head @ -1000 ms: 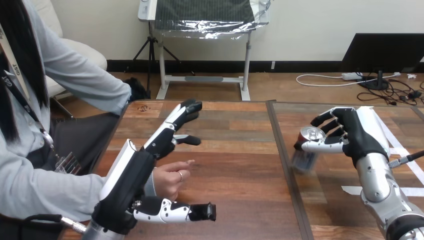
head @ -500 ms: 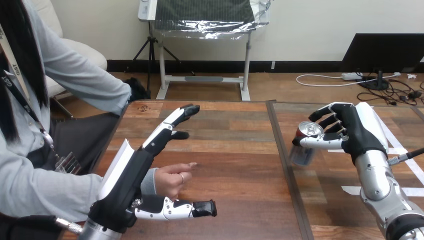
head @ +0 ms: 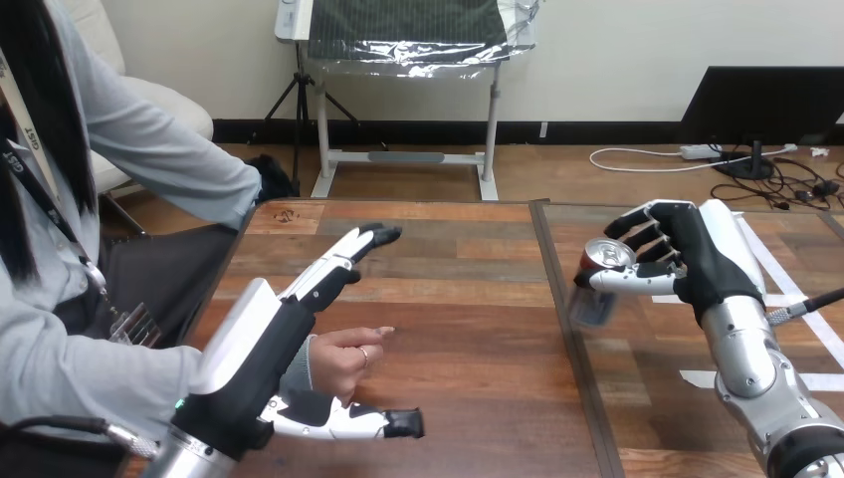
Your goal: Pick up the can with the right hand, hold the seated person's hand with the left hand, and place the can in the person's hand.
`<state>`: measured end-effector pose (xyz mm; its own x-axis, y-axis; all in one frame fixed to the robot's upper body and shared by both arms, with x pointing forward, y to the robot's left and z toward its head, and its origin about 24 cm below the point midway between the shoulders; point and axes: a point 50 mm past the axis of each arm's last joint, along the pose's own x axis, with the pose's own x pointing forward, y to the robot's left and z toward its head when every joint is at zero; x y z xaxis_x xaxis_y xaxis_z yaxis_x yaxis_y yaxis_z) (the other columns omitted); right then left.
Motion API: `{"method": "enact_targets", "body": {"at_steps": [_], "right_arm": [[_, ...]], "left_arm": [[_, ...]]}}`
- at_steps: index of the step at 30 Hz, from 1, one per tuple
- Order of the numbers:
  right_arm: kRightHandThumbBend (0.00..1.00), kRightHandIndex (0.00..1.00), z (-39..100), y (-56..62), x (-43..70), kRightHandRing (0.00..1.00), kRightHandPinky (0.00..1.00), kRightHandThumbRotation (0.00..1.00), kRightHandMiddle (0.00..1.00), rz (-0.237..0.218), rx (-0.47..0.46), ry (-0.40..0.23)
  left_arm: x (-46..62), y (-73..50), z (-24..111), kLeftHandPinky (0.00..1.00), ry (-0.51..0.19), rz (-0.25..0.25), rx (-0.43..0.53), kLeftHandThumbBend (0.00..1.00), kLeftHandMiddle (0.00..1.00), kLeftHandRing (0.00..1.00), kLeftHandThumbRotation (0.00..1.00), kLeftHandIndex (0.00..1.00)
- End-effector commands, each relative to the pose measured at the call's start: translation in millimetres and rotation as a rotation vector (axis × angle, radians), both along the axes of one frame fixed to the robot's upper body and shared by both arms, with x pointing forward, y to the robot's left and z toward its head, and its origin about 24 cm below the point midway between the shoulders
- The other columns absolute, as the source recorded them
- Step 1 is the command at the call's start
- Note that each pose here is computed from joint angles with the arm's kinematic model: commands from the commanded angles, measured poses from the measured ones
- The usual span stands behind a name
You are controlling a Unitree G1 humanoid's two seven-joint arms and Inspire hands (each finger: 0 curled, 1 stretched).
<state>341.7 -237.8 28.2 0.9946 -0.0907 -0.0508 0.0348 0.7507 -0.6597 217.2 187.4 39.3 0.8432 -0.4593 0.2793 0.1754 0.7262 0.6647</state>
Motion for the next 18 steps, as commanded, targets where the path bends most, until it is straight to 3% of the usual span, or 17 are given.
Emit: {"method": "enact_targets", "body": {"at_steps": [1,18], "right_arm": [[0.75,0.56,35.9,10.5,17.7,0.45,0.4,0.0,0.51,0.04,0.035,-0.161],[0.75,0.55,39.2,13.4,19.0,0.44,0.41,0.0,0.5,0.062,0.055,-0.175]], "left_arm": [[14.9,6.2,24.7,0.78,-0.109,0.019,0.05,1.0,0.91,0.89,0.22,0.89],[32.7,19.3,32.7,0.73,-0.086,0.037,0.216,1.0,0.85,0.83,0.15,0.83]]}}
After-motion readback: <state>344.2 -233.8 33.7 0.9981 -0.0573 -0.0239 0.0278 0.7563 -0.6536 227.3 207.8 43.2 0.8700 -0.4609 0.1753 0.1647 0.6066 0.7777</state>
